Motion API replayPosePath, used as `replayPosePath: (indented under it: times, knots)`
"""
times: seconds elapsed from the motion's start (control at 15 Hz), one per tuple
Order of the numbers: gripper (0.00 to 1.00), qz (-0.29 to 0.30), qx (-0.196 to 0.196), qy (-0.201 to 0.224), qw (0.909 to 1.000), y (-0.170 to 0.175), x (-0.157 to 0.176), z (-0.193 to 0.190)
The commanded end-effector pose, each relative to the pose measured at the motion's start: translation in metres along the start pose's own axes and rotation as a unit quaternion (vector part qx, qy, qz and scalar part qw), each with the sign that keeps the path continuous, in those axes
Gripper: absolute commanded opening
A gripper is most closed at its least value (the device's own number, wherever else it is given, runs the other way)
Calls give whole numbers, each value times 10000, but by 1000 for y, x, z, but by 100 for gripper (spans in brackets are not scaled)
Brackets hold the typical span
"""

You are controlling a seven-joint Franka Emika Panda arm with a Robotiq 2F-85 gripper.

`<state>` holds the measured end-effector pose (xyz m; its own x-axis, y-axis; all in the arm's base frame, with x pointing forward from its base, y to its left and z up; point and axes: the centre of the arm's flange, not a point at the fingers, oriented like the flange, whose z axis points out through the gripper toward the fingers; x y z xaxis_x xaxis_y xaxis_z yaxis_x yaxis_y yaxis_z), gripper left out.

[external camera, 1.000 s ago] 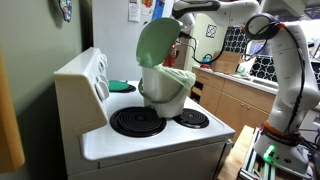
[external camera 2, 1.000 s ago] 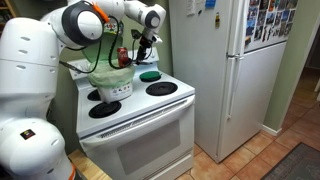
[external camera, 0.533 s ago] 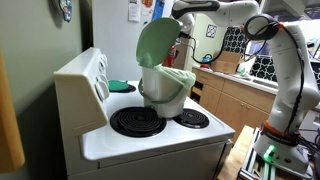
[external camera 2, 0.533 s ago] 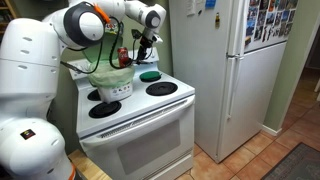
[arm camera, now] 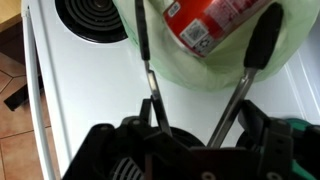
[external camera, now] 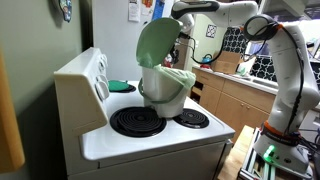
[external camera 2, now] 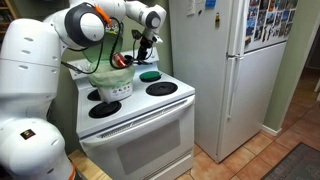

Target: Use the clipper to move the soda can from the stove into the waste bin

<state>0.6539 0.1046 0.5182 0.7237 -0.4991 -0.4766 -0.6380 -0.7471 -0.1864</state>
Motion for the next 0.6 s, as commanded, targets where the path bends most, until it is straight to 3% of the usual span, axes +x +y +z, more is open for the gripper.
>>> replayPosePath:
  times: [0.0, 0.07, 0.13, 0.53]
  knots:
    - [68, 57, -42, -44, 10000, -4, 0, -3]
    - [68, 55, -39, -42, 10000, -4, 0, -3]
    - [62, 54, -38, -40, 10000, -4, 0, -3]
    - [15, 5, -30, -60, 10000, -3, -1, -6]
